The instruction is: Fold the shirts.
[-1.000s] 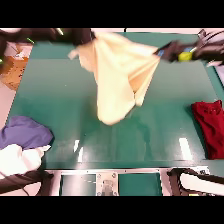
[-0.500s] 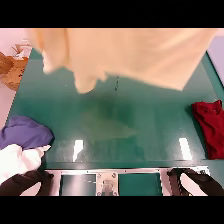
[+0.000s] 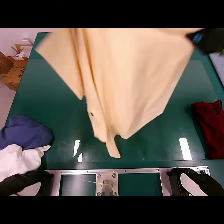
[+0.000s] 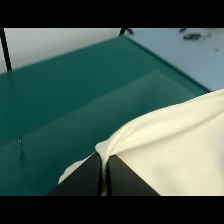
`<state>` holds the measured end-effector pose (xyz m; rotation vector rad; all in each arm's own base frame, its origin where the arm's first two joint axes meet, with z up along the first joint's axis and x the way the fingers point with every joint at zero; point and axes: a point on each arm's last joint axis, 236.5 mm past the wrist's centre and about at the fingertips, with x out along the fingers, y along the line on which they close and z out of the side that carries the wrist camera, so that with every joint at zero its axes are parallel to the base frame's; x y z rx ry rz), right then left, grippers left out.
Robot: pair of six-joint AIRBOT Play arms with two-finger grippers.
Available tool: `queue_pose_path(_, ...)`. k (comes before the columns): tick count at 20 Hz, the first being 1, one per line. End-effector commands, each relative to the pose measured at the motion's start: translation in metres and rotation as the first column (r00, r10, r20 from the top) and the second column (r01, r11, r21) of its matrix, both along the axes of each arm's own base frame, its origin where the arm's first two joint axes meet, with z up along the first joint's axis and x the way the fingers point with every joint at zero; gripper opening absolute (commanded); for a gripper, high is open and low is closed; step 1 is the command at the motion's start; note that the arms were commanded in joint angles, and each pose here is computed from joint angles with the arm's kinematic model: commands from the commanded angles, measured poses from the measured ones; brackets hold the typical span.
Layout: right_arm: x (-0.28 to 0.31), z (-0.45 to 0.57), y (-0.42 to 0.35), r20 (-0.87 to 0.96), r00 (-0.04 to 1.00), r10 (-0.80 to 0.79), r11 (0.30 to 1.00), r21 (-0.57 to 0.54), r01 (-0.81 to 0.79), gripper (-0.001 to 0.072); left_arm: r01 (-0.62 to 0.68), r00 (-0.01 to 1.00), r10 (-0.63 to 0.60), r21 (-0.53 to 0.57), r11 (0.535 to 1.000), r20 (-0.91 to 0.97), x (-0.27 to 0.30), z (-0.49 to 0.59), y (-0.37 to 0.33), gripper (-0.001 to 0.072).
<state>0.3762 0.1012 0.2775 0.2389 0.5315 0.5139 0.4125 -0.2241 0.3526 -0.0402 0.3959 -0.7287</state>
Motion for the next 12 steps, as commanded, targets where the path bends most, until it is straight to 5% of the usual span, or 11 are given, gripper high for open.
queue_pose_path(1, 0.025, -0.143, -0.010, -0.212, 0.973, -0.093, 0.995, 0.020, 0.100, 0.0013, 0.035, 0.964, -0.014, 0.075, 0.997, -0.267, 0.064, -0.142, -0.021, 0.0027)
queue_pose_path(6, 0.052, -0.311, -0.031, -0.436, 0.864, -0.252, 0.966, -0.055, 0.254, 0.0014, 0.001, 0.859, -0.005, -0.007, 1.000, -0.512, 0.117, -0.288, -0.050, 0.0029)
queue_pose_path(7, 0.056, -0.331, -0.034, -0.472, 0.843, -0.259, 0.964, -0.065, 0.260, 0.0014, -0.018, 0.846, 0.010, -0.010, 1.000, -0.533, 0.120, -0.298, -0.050, 0.0110)
queue_pose_path(8, 0.061, -0.344, -0.038, -0.495, 0.827, -0.266, 0.961, -0.071, 0.266, 0.0021, -0.028, 0.839, 0.021, -0.005, 1.000, -0.543, 0.121, -0.302, -0.047, 0.0479)
queue_pose_path(9, 0.067, -0.350, -0.044, -0.505, 0.818, -0.275, 0.958, -0.073, 0.277, 0.0116, -0.030, 0.830, 0.023, -0.005, 1.000, -0.558, 0.119, -0.300, -0.044, 0.0652)
queue_pose_path(10, 0.072, -0.349, -0.051, -0.510, 0.814, -0.279, 0.956, -0.068, 0.285, 0.0249, -0.014, 0.815, 0.011, -0.001, 1.000, -0.579, 0.115, -0.295, -0.037, 0.0647)
queue_pose_path(12, 0.077, -0.332, -0.066, -0.517, 0.812, -0.272, 0.956, -0.047, 0.290, 0.0298, 0.009, 0.756, 0.010, 0.026, 1.000, -0.655, 0.100, -0.285, -0.008, 0.0646)
